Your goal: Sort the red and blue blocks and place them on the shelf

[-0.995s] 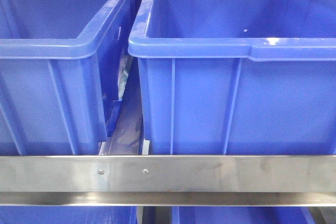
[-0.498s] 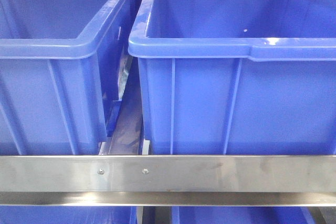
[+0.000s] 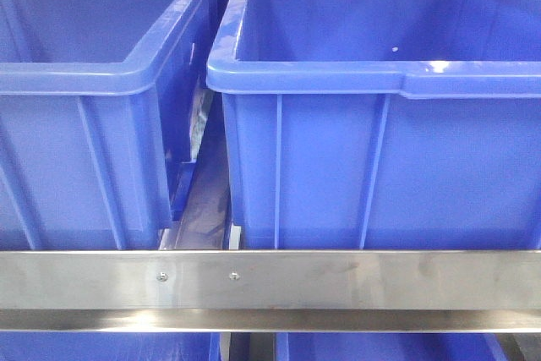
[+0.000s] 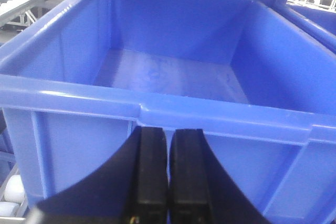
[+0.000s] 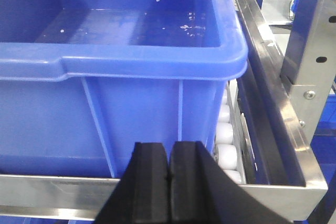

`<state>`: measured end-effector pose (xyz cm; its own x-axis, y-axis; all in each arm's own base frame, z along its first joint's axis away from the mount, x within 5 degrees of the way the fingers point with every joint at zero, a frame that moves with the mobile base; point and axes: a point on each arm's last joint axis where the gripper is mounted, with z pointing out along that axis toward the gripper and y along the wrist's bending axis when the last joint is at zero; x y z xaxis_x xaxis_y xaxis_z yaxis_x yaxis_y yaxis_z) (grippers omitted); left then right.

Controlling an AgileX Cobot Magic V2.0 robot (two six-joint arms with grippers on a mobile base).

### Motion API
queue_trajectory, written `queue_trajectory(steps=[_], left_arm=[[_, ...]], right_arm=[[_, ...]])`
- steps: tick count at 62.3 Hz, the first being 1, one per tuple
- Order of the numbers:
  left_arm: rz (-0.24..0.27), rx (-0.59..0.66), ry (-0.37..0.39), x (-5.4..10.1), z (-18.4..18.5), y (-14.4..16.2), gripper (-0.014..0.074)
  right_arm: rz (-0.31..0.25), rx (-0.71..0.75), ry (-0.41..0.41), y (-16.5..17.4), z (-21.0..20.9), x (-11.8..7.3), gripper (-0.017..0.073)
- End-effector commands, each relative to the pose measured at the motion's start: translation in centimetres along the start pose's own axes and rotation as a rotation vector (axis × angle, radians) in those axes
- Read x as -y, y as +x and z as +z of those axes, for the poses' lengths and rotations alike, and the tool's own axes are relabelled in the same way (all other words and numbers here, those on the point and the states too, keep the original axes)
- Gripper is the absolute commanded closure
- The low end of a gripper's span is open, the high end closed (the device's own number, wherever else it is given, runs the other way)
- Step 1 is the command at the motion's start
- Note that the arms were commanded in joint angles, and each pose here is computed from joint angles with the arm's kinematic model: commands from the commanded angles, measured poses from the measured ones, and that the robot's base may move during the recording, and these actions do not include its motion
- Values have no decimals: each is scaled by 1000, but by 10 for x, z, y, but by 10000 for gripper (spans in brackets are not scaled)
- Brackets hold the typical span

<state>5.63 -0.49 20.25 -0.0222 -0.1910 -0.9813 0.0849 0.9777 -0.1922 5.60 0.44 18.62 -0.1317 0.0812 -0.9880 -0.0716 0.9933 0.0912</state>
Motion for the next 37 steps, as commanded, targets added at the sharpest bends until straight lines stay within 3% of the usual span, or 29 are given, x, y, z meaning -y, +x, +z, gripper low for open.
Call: queue_trajectory(steps=[1, 10, 16, 37], left_arm=[[-2, 79, 15, 0, -1, 1, 470], [-2, 79, 15, 0, -1, 1, 470], [-41, 79, 17, 0, -1, 1, 470], [-41, 79, 17, 0, -1, 1, 470]], right_arm=[[-6, 107, -13, -9, -2, -1, 501], [-6, 107, -13, -9, -2, -1, 501], [-6, 107, -13, -9, -2, -1, 501], [-6, 107, -13, -9, -2, -1, 501]])
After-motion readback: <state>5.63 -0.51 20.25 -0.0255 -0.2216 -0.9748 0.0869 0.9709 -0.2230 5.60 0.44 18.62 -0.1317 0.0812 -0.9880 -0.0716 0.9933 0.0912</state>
